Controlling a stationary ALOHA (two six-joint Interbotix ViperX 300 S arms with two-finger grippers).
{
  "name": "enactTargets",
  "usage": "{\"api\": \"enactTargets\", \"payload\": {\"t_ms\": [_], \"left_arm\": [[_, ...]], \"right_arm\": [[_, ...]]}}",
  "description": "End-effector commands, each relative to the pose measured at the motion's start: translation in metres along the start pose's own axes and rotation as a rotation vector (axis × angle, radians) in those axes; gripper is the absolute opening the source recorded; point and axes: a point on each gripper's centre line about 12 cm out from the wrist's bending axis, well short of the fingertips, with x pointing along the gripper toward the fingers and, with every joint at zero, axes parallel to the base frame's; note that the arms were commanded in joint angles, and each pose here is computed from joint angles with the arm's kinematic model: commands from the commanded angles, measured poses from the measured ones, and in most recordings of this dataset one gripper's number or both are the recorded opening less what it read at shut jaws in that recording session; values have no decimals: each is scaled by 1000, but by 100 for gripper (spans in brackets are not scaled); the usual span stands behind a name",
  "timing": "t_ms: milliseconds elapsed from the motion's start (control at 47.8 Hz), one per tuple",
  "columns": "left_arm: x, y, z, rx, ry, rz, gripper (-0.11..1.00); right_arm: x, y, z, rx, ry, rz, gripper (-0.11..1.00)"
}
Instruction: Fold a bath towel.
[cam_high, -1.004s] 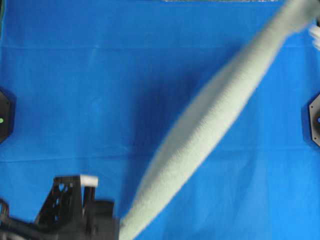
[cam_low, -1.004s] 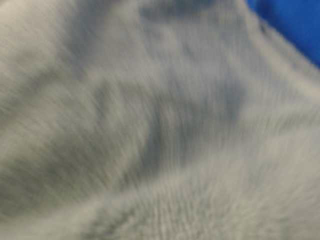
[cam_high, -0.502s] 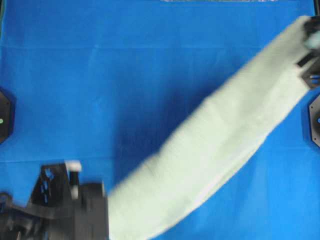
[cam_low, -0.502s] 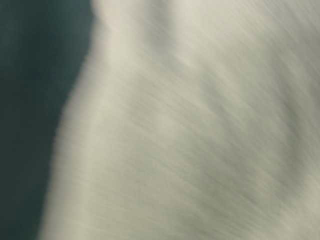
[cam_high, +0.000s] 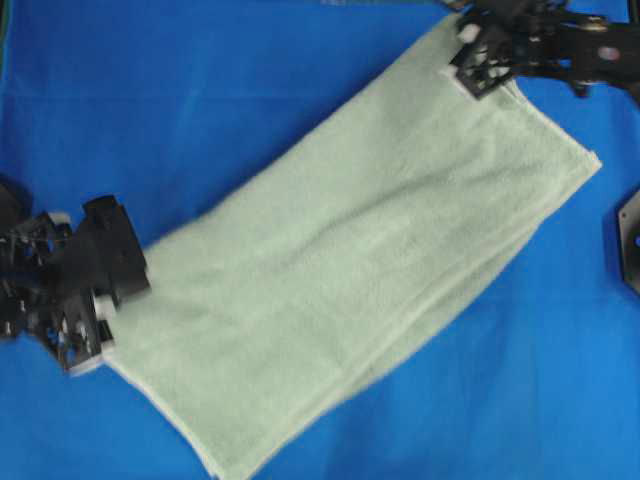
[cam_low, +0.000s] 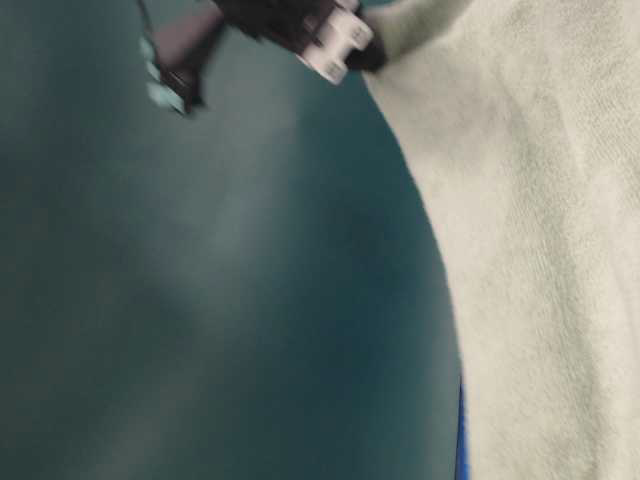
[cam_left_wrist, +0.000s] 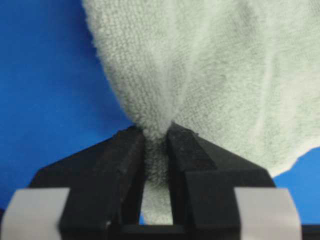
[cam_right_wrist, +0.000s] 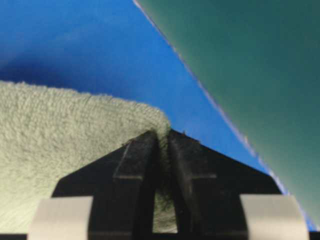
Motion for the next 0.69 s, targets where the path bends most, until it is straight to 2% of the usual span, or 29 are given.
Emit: {"api": "enactTargets", "payload": {"t_ms": [0,84,209,251,335,376,439,502,544,606,669], "left_arm": [[3,8,-3,-14,-11,-14,11],[9,17,-7,-28,-1,1,10],[11,25,-8,-46,-2,11,11],[10,27,-7,-54,-4,11,19],[9,30,-8,-56,-7,10,45],[9,31,-8,-57,-10,7,59],[7,32,-8,-56,-16,2,76],[4,33,-8,-61,-24,-6,86],[2,33,-7,-62,-29,-10,87],[0,34,-7,-63,-37,-19,86],[-3,34,-7,-69,-44,-26,86]], "right_arm": [[10,-2,20,-21,-26,-4,10],[20,0,29,-45,-27,-4,10],[26,-1,40,-49,-38,-9,10],[27,-1,41,-47,-40,-10,10],[27,-3,42,-45,-39,-16,11],[27,-3,41,-45,-35,-16,19],[26,-3,38,-48,-27,-22,39],[21,-5,35,-49,-20,-32,56],[14,-8,31,-39,-11,-41,65],[2,-12,24,-8,2,-46,69],[-10,-17,15,42,24,-46,62]]}}
